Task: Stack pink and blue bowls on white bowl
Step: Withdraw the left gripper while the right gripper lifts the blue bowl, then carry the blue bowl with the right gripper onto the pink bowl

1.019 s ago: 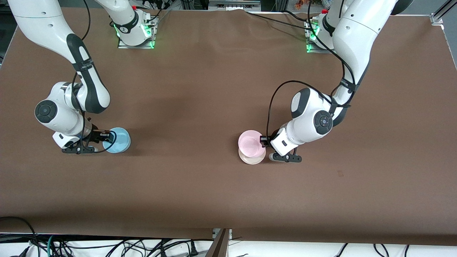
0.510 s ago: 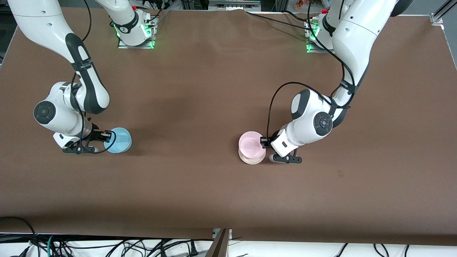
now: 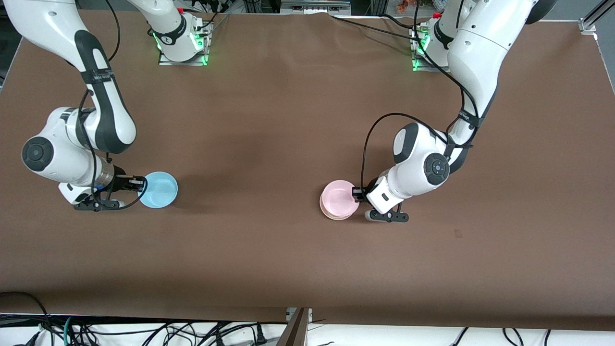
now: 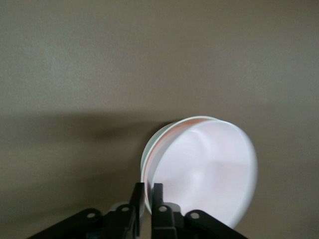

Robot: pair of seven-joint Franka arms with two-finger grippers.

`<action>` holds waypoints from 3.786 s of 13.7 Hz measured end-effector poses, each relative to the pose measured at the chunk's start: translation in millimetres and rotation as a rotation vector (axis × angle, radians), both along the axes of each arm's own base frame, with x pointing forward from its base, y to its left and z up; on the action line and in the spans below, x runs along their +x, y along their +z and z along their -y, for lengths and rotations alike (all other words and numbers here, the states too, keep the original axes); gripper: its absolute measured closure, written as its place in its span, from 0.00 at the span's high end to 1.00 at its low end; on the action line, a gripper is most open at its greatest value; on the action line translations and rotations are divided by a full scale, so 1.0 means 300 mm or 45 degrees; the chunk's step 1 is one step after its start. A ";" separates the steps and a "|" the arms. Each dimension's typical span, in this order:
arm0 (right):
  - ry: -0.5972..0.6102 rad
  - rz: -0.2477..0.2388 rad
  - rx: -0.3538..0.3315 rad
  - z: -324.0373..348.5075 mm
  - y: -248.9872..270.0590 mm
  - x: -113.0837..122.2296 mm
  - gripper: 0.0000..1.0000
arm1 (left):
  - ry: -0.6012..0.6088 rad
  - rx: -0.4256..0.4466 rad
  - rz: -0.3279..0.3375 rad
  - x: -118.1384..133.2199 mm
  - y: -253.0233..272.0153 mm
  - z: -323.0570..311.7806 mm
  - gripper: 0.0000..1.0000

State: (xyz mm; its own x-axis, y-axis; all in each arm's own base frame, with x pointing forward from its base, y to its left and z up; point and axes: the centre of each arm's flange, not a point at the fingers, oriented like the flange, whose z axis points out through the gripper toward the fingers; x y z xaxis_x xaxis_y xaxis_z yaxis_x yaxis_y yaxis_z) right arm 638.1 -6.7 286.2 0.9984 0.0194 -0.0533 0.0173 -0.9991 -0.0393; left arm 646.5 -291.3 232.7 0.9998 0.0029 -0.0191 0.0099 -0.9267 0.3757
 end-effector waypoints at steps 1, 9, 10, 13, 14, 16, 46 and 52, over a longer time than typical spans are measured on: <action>0.014 -0.007 0.010 -0.023 0.032 0.012 0.03 | 0.003 -0.003 0.008 0.009 0.007 -0.003 0.28; -0.016 0.027 0.084 -0.388 0.144 0.046 0.03 | 0.108 0.045 0.007 0.115 0.081 -0.237 1.00; -0.031 0.026 0.083 -0.448 0.147 0.041 0.03 | 0.131 0.071 -0.019 0.131 0.113 -0.317 1.00; -0.042 0.024 0.082 -0.512 0.142 0.038 0.03 | 0.231 0.137 -0.087 0.158 0.251 -0.601 1.00; -0.045 0.024 0.081 -0.506 0.140 0.039 0.03 | 0.272 0.152 -0.101 0.160 0.298 -0.700 1.00; -0.051 0.024 0.079 -0.496 0.138 0.042 0.03 | 0.332 0.192 -0.110 0.155 0.370 -0.869 1.00; -0.845 0.126 0.434 -1.755 0.124 -0.223 0.03 | 0.061 0.545 -0.071 -0.125 1.148 -1.217 1.00; -0.832 0.129 0.422 -1.806 0.006 -0.254 0.03 | 0.065 0.526 -0.089 -0.114 1.118 -1.222 1.00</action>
State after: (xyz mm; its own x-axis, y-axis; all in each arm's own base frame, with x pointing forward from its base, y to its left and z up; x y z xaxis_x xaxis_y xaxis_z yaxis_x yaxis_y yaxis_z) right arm 562.0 535.1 288.0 0.8114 -0.5819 -0.0550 -0.5578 -0.7427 -0.3705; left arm 612.3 75.3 568.0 0.9945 0.0739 -0.0738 0.0718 -0.9969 -0.0306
